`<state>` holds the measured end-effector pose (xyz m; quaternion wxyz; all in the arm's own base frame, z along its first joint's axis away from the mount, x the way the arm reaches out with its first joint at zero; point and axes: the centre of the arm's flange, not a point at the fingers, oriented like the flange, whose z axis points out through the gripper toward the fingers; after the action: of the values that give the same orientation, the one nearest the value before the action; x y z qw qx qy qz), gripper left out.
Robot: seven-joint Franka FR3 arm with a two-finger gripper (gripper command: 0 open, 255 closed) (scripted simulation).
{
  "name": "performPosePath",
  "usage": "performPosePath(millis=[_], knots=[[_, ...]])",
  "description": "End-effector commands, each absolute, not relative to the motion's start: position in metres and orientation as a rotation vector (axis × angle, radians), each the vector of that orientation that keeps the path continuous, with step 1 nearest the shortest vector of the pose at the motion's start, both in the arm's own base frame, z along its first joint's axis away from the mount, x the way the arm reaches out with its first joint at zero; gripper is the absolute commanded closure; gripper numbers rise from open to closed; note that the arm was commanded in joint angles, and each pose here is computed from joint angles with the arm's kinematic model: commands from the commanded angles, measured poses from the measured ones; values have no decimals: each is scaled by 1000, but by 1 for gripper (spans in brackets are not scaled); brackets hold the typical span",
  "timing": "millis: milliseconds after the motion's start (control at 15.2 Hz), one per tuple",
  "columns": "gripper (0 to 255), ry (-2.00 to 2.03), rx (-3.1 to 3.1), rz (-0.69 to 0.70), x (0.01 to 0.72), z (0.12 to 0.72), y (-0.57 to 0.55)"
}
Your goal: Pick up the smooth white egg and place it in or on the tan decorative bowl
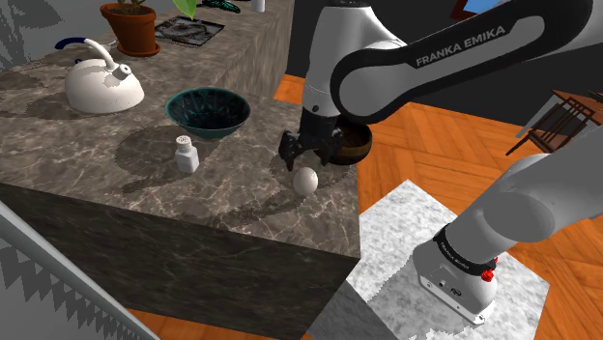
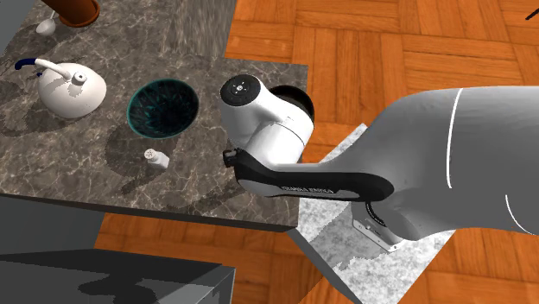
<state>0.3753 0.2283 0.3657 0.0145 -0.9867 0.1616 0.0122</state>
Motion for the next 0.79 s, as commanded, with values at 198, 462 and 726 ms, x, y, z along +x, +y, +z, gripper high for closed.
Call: performPosePath(millis=[198,462,726], knots=[[0,507,-3070,38,375,339,231],[0,507,-3070,38,375,331,231],[0,507,-3070,38,375,331,231]])
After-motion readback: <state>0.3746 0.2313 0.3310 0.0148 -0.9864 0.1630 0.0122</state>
